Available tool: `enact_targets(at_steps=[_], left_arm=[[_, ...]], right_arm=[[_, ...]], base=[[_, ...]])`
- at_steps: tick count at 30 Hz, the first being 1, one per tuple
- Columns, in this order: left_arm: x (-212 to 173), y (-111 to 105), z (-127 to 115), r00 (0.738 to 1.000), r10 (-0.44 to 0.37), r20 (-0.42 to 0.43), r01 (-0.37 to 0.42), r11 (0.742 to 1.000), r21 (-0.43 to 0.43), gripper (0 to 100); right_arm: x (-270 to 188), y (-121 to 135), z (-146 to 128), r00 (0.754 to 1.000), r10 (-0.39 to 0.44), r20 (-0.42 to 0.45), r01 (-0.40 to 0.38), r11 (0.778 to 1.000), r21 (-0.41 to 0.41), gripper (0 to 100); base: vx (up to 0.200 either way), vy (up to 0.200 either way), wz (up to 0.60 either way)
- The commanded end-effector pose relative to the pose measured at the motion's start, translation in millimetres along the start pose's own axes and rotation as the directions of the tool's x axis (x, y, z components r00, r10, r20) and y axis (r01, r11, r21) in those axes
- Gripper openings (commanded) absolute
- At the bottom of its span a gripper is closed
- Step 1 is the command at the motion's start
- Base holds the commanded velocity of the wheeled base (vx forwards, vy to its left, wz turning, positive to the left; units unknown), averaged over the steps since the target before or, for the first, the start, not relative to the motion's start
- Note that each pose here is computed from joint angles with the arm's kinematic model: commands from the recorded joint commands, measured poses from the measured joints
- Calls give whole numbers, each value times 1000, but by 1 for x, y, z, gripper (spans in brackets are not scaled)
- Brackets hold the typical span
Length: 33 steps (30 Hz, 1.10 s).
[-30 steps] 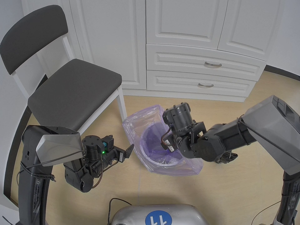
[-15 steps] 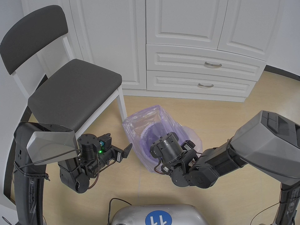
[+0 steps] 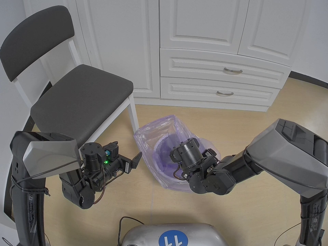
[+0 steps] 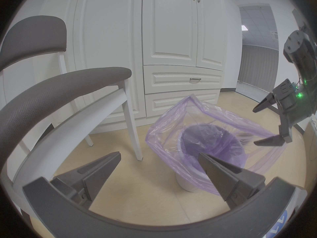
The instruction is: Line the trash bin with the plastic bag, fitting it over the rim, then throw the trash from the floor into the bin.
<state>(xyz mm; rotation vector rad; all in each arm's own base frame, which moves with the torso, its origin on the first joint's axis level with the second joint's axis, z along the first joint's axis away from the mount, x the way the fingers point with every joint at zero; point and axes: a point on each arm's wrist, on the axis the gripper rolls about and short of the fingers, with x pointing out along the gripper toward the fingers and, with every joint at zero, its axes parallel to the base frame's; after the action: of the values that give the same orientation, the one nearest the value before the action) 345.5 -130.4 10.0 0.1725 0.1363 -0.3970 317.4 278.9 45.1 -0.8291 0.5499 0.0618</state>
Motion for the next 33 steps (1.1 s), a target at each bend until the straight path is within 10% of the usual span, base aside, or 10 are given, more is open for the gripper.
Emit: enact_targets(at_steps=[1,15,23,33], left_arm=[[0,5,2,1000,10,8,-10,1000,-3,100],[2,6,-2,1000,14,0,-14,1000,1,100],[2,2,-5,1000,8,-8,-8,1000,2,100],[5,0,-8,1000,2,-14,-2,1000,1,100]], right_arm=[[17,-6,-1,999,-21,-24,22,1000,20,0],[50,-58,34,987,-151,54,138,971,195,0],[174,-70,2,951,-308,-8,290,889,355,0],[216,-79,-12,906,-421,43,352,805,477,0]], base=[[0,0,0],[0,0,0],[0,0,0],[0,0,0]])
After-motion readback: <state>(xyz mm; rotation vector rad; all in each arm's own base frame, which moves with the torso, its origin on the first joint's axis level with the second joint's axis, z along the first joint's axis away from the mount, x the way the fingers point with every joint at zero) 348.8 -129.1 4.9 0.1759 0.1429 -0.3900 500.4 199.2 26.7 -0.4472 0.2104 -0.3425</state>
